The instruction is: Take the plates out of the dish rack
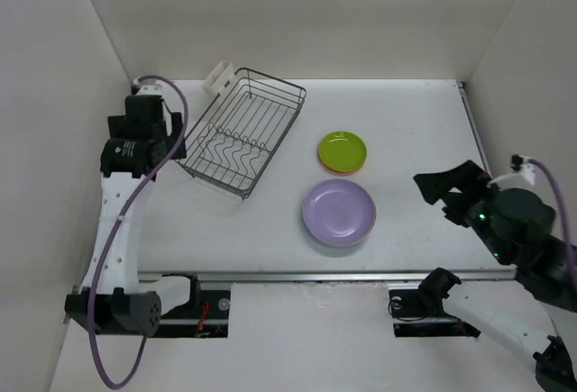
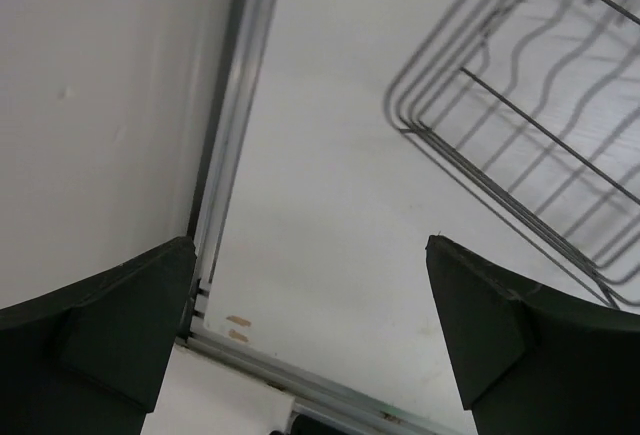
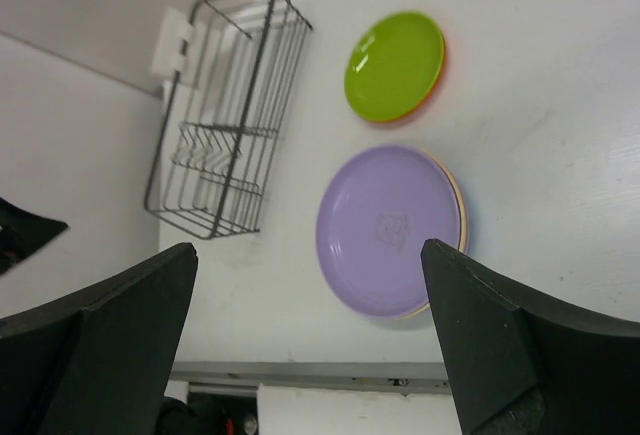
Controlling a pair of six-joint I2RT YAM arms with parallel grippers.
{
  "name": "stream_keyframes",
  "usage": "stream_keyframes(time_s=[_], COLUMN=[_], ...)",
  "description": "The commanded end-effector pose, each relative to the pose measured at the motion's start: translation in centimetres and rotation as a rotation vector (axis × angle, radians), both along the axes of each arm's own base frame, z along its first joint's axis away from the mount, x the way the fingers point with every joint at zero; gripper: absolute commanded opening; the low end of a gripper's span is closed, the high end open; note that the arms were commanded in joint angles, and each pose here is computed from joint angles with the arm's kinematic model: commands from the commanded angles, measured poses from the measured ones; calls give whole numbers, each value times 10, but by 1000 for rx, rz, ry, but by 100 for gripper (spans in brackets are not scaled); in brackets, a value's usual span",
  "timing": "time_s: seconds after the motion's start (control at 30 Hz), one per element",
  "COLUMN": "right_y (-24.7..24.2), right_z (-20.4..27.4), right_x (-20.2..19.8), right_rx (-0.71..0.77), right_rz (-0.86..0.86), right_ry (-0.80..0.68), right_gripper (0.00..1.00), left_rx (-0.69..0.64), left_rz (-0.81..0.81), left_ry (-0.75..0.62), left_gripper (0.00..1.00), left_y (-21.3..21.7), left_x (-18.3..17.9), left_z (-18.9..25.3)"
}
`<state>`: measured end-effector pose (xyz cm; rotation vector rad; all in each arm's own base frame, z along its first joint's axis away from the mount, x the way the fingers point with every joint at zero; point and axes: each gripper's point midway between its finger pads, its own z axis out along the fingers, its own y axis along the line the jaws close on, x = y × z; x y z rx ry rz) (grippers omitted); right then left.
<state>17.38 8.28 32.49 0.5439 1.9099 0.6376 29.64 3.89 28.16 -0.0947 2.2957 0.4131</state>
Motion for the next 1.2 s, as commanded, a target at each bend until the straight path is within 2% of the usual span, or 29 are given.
stream_keyframes(time_s=[0.0,0.27,0.4,0.6,0.87,1.17], right_y=[-53,-100,-107,-134,-132,-139], right_z=[13,29,29,28,-9,-14], right_x=[-28,-62,-71,-77,-58,-65], right_rx=[-81,27,95,172,188,233], right_rz=[-109,-204,-209,-335,-439,-453], right_ry=[-39,-211,-280,-373,-287,-309], right_gripper=[100,100,100,100,100,100], left_rx=[-39,-91,-98,-92,-105,-118], left_rz=[191,230,222,203,188,160], left_ry=[-179,-175,-175,-182,-181,-166], left_gripper=[99,99,99,99,99,99], left_y=[35,39,37,36,33,28], left_x=[-12,-20,-19,-25,-21,-20], left_z=[19,10,9,8,6,2])
